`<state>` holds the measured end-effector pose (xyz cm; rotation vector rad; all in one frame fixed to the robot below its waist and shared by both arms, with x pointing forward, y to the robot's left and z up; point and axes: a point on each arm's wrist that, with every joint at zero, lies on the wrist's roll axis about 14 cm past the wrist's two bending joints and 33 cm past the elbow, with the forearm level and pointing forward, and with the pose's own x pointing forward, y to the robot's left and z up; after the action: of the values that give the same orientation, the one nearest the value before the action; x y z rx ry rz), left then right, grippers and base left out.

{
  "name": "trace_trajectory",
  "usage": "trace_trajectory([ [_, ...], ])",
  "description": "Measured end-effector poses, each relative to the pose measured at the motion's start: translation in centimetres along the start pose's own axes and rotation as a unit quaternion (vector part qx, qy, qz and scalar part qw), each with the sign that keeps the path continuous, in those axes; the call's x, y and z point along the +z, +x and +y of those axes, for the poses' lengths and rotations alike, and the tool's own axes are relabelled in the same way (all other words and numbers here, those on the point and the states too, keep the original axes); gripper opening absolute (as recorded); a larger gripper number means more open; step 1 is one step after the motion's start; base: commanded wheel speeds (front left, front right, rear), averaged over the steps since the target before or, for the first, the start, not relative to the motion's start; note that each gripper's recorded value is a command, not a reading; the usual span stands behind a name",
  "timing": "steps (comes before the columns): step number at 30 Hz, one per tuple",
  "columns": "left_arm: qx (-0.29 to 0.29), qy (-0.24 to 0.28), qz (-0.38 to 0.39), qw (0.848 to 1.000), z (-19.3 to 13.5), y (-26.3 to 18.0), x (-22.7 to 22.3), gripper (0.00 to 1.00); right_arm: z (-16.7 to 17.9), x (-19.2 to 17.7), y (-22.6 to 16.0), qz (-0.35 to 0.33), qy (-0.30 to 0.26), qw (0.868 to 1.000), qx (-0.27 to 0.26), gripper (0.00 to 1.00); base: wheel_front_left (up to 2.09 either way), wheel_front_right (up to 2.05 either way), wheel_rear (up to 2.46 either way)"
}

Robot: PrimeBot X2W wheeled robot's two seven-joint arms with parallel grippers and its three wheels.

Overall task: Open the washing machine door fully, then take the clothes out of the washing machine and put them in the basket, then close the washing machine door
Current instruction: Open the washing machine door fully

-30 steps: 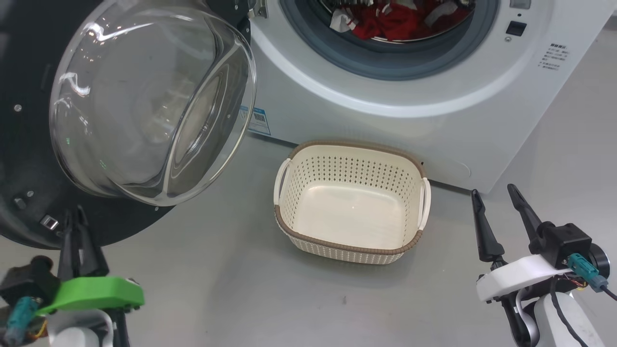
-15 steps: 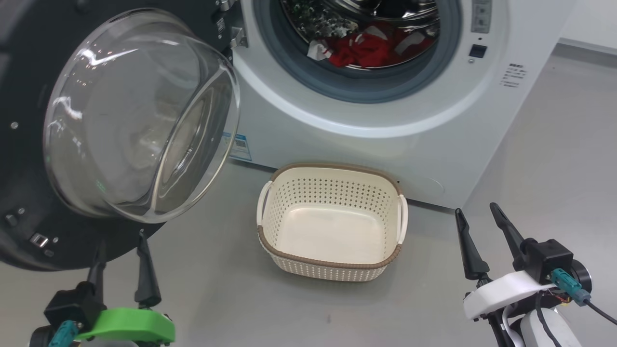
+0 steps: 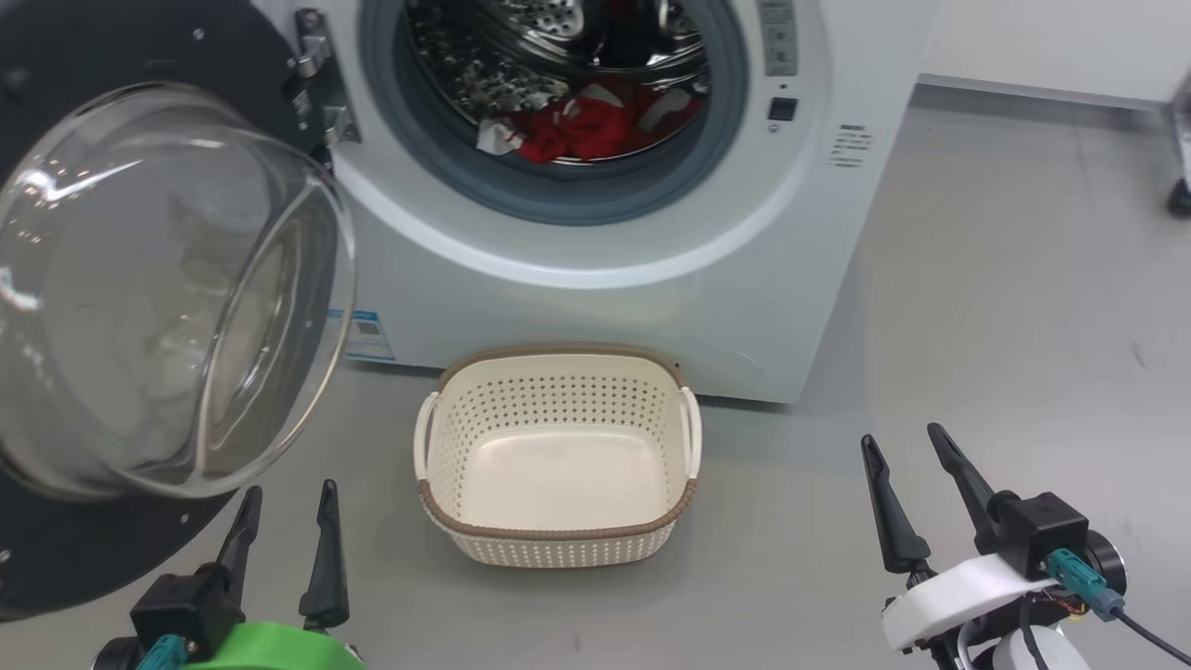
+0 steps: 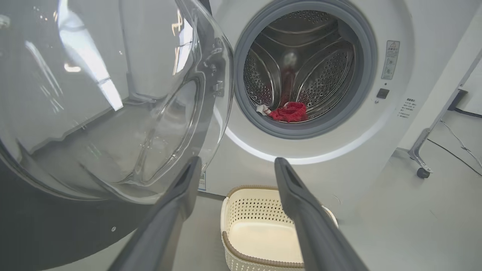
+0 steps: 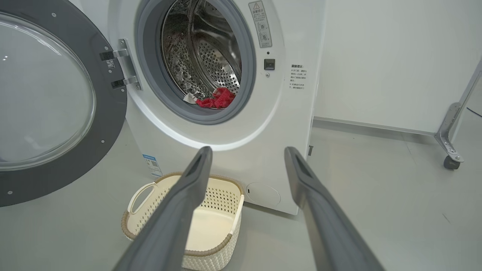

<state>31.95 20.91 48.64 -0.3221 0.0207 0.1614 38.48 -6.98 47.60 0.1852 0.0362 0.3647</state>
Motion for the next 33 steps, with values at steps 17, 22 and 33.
trace_trajectory([
  [17,-0.095,0.016,0.038,0.995,-5.4,1.4,-1.7,1.00,-4.3,0.9,-4.8,-0.017,0.003,0.996,-0.090,1.00,0.00,0.00,0.00],
  [22,-0.112,0.016,0.044,0.993,-6.5,1.5,-2.1,1.00,-5.0,1.0,-5.5,-0.019,0.004,0.994,-0.104,1.00,0.00,0.00,0.00],
  [33,-0.124,0.020,0.053,0.991,-7.4,1.6,-2.4,1.00,-5.7,1.3,-5.9,-0.025,0.008,0.992,-0.120,1.00,0.00,0.00,0.00],
])
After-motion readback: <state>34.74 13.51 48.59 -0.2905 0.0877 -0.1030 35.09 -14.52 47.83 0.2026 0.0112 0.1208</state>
